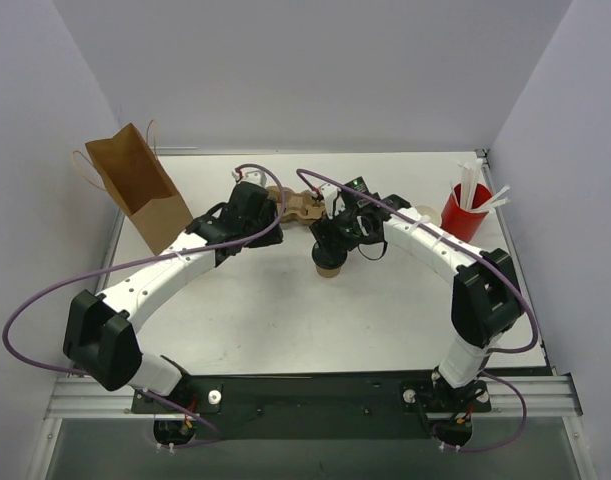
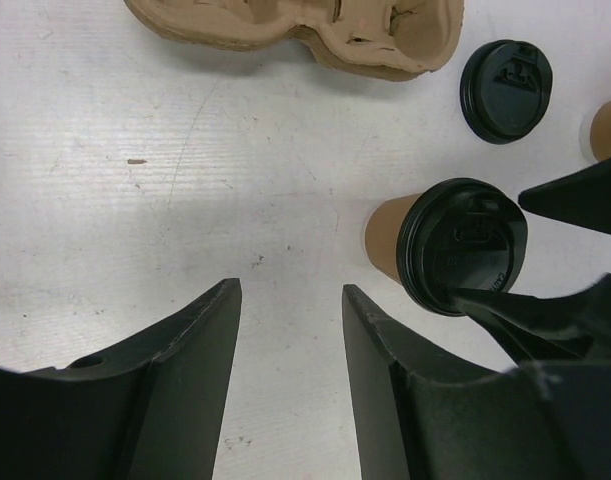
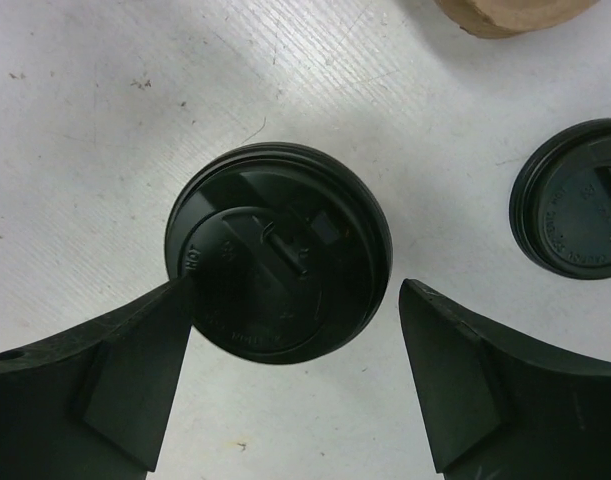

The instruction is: Pack the takeout coffee

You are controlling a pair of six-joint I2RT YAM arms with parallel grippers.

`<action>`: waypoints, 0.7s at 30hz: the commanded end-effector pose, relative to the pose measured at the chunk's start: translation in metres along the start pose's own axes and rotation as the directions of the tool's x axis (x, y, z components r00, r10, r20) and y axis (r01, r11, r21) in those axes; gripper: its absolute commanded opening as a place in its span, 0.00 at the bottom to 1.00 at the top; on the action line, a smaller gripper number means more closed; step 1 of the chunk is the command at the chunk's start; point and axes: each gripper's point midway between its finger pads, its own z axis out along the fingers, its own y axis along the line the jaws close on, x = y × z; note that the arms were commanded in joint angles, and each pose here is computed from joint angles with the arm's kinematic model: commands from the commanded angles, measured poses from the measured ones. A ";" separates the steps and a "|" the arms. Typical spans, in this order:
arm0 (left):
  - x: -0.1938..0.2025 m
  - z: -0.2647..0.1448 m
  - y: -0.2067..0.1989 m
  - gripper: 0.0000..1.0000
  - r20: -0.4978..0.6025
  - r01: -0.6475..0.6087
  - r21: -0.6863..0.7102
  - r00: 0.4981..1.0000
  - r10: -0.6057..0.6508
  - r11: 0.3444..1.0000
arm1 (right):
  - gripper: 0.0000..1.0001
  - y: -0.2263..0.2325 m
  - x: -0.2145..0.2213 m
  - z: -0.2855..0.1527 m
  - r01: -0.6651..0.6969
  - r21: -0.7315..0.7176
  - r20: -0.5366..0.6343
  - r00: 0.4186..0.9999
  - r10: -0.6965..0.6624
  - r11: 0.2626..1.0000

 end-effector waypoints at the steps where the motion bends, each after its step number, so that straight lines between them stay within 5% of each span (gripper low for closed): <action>1: -0.004 -0.012 -0.001 0.55 0.008 0.000 0.034 1.000 0.000 0.999 | 0.78 -0.006 -0.011 0.000 0.076 -0.008 -0.005 0.997 -0.076 0.997; 21: 0.001 -0.009 -0.004 0.55 -0.006 -0.005 0.071 1.000 0.006 0.997 | 0.80 0.003 -0.014 0.004 0.078 -0.030 0.004 0.997 -0.078 0.997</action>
